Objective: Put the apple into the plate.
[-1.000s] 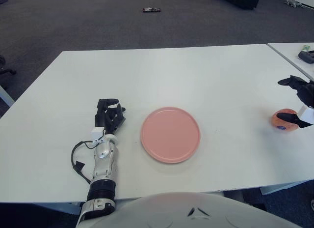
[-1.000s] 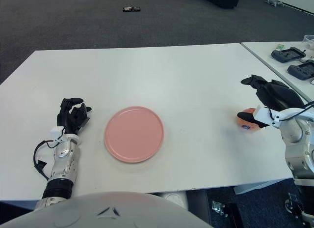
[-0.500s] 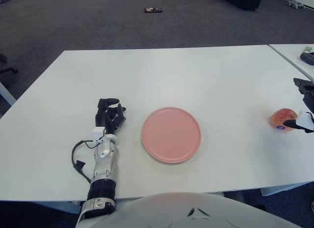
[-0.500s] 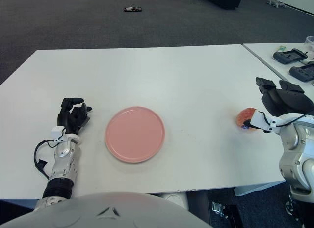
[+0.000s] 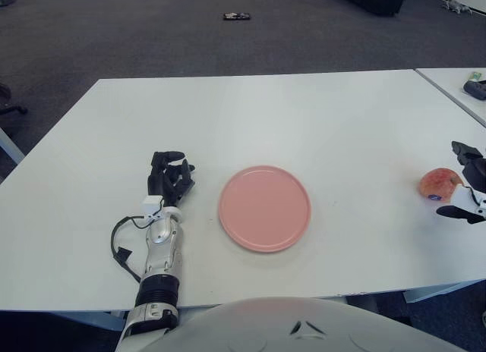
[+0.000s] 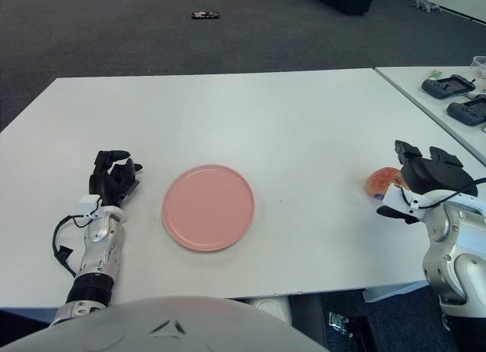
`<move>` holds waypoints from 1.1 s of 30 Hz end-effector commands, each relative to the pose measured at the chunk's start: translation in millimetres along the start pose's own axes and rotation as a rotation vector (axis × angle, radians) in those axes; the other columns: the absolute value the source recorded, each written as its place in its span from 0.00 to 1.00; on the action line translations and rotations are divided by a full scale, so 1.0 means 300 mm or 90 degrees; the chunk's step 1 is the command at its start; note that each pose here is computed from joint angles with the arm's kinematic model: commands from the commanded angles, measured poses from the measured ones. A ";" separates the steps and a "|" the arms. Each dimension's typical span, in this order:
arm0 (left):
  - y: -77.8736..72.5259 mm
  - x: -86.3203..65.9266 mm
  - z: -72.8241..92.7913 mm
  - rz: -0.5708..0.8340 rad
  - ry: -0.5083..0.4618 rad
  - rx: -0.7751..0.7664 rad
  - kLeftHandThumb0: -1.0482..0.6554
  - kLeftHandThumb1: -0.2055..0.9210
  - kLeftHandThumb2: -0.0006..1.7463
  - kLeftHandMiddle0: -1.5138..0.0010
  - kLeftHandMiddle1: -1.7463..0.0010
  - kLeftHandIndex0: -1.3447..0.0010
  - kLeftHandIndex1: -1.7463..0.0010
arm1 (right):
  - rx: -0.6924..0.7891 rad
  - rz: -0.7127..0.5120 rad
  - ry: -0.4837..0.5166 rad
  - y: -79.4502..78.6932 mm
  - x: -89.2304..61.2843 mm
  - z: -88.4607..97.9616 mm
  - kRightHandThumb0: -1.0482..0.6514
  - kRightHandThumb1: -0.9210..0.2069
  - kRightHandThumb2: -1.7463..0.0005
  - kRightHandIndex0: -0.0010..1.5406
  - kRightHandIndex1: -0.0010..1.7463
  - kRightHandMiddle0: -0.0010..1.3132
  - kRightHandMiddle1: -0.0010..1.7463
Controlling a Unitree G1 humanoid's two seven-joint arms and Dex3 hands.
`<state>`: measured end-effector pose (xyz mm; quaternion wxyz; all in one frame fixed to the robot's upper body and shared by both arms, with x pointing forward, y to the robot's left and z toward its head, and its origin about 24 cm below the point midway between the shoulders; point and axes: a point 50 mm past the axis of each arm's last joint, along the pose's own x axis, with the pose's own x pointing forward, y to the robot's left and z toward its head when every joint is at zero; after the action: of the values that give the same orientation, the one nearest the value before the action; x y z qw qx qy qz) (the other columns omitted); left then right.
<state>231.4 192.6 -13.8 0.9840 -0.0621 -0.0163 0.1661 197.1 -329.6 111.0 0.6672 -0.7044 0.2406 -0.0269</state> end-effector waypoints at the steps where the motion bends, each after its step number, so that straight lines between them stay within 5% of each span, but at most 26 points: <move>1: 0.005 -0.023 -0.043 0.005 0.052 0.004 0.40 0.86 0.43 0.68 0.13 0.78 0.00 | -0.003 0.021 -0.011 0.008 0.014 0.001 0.08 0.46 0.66 0.00 0.00 0.00 0.00; 6: 0.007 -0.023 -0.043 0.008 0.054 0.002 0.40 0.86 0.43 0.68 0.14 0.79 0.00 | 0.013 0.039 -0.016 0.033 0.043 -0.004 0.07 0.44 0.66 0.00 0.00 0.00 0.00; 10: 0.005 -0.025 -0.040 0.014 0.052 -0.006 0.40 0.87 0.42 0.68 0.13 0.79 0.00 | 0.039 0.074 -0.023 0.084 0.145 -0.002 0.09 0.44 0.67 0.00 0.00 0.00 0.00; 20: 0.006 -0.027 -0.039 0.019 0.054 -0.010 0.40 0.86 0.43 0.68 0.14 0.79 0.00 | 0.037 0.093 -0.025 0.158 0.233 -0.038 0.11 0.46 0.66 0.00 0.00 0.00 0.00; 33: 0.015 -0.028 -0.039 0.016 0.050 -0.003 0.40 0.84 0.45 0.68 0.15 0.78 0.00 | 0.000 0.093 -0.045 0.152 0.316 -0.013 0.00 0.24 0.79 0.00 0.00 0.00 0.00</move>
<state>231.1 190.4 -12.8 0.9828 -0.0731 -0.0131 0.1691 268.9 -368.4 51.8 0.6842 -0.6853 0.2483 0.0243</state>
